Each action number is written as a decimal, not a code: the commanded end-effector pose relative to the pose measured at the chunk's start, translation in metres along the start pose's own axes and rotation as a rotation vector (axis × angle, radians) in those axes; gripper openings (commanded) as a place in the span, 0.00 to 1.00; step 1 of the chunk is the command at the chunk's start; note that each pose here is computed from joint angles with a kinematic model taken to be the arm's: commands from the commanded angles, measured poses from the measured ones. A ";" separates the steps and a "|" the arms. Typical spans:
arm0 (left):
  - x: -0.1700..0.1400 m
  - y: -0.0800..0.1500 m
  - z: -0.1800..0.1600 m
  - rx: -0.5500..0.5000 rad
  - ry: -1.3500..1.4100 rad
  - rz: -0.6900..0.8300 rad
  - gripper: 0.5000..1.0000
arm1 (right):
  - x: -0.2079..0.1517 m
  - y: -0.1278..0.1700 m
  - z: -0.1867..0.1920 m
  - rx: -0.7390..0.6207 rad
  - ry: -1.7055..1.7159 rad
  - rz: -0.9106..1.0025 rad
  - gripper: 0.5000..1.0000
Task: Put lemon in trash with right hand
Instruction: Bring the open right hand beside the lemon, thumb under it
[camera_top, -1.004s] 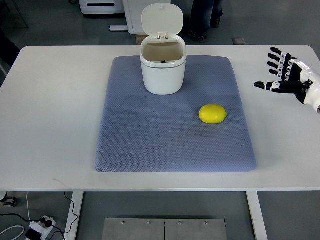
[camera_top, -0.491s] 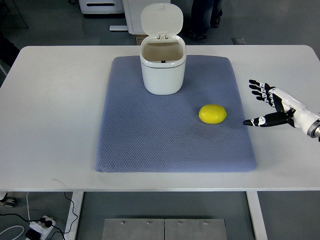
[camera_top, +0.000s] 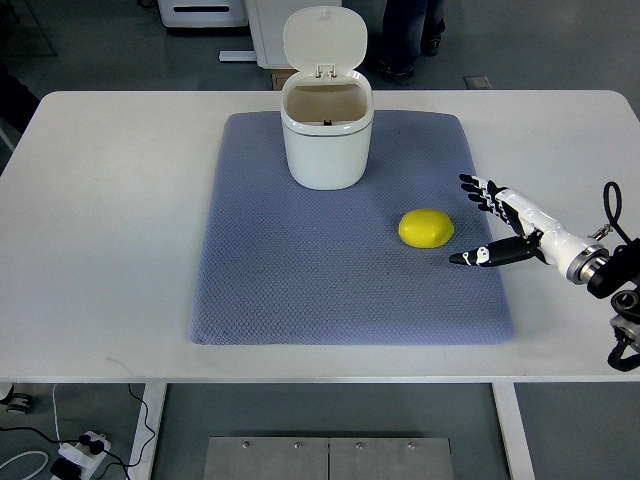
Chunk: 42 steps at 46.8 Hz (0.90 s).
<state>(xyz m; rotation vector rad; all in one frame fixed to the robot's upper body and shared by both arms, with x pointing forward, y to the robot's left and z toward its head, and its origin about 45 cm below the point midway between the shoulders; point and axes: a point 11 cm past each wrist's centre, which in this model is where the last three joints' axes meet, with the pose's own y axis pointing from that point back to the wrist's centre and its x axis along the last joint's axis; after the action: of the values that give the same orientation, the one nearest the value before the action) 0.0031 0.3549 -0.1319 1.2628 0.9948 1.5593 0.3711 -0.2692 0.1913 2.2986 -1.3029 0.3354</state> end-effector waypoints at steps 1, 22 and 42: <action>0.000 0.000 0.000 0.000 0.001 0.000 1.00 | -0.002 -0.005 -0.003 0.009 0.002 -0.003 0.82; 0.000 0.000 0.000 0.000 0.000 0.000 1.00 | -0.013 -0.020 -0.005 0.011 0.023 -0.021 0.76; 0.000 0.000 0.000 0.000 0.000 0.000 1.00 | -0.019 -0.020 -0.003 0.021 0.052 -0.005 0.65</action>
<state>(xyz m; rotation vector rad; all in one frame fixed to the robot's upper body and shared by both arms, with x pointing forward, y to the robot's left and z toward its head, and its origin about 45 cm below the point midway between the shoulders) 0.0029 0.3549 -0.1319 1.2631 0.9951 1.5592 0.3795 -0.2469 0.1815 2.2950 -1.2772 0.4032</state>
